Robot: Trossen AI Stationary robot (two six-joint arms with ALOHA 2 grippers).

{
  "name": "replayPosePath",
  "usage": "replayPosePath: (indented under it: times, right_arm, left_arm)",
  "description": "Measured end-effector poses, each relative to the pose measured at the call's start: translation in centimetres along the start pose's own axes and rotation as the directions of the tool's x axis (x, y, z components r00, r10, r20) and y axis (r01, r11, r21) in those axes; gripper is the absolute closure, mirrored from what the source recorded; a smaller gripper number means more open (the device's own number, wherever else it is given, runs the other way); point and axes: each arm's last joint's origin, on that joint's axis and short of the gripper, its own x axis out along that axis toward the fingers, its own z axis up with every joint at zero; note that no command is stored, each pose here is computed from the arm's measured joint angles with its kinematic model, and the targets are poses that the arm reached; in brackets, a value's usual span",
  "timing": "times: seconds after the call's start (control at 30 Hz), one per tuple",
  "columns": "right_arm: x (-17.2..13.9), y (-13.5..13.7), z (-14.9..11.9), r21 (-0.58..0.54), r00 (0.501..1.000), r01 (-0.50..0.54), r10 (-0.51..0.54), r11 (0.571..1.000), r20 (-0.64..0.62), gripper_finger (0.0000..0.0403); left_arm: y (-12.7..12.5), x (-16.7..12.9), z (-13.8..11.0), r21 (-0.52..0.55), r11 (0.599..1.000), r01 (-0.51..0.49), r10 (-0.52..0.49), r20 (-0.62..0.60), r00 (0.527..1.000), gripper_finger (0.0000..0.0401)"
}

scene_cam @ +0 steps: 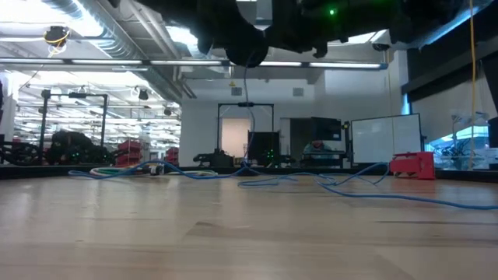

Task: Coil cords
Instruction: Coil the blue wire onto the black spool

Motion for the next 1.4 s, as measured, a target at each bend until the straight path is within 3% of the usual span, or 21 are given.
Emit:
replayPosePath:
  times: [0.2, 0.37, 0.5, 0.63, 0.7, 0.9, 1.1, 1.4]
  right_arm:
    - [-0.3, -0.3, 1.3, 0.031, 0.998, -0.036, 0.034, 0.999, 0.057, 0.0397]
    - [-1.5, -0.2, 3.2, -0.010, 0.994, -0.042, 0.043, 0.999, 0.099, 0.0397]
    - [-2.8, 0.6, 4.0, -0.064, 0.996, -0.043, 0.048, 0.997, 0.079, 0.0397]
    - [-4.3, 1.7, 4.1, -0.136, 0.999, -0.022, 0.025, 0.990, 0.022, 0.0397]
    - [-5.1, 2.2, 4.0, -0.174, 1.000, -0.022, 0.021, 0.984, -0.012, 0.0397]
    - [-6.5, 3.4, 2.7, -0.263, 0.992, -0.048, 0.014, 0.964, -0.128, 0.0397]
    - [-6.7, 3.5, 0.2, -0.273, 0.959, -0.097, 0.017, 0.957, -0.283, 0.0397]
    - [-5.4, 3.3, -3.2, -0.286, 0.920, -0.063, -0.056, 0.956, -0.388, 0.0397]
  left_arm:
    - [0.7, 0.4, -0.7, 0.016, 1.000, -0.026, 0.026, -0.060, 0.998, 0.0396]
    - [1.5, 0.7, -1.4, 0.031, 0.998, -0.048, 0.052, -0.128, 0.990, 0.0396]
    - [1.9, 0.8, -1.6, 0.041, 0.997, -0.070, 0.076, -0.154, 0.985, 0.0396]
    - [2.2, 0.7, -1.7, 0.073, 0.977, -0.200, 0.209, -0.151, 0.966, 0.0396]
    - [2.1, 0.6, -1.8, 0.088, 0.974, -0.210, 0.222, -0.159, 0.962, 0.0396]
    - [2.3, 0.6, -2.1, 0.115, 0.972, -0.206, 0.225, -0.185, 0.957, 0.0396]
    - [2.3, 0.6, -2.1, 0.118, 0.971, -0.206, 0.226, -0.190, 0.955, 0.0396]
    - [2.2, 0.6, -2.1, 0.117, 0.973, -0.200, 0.219, -0.187, 0.958, 0.0396]
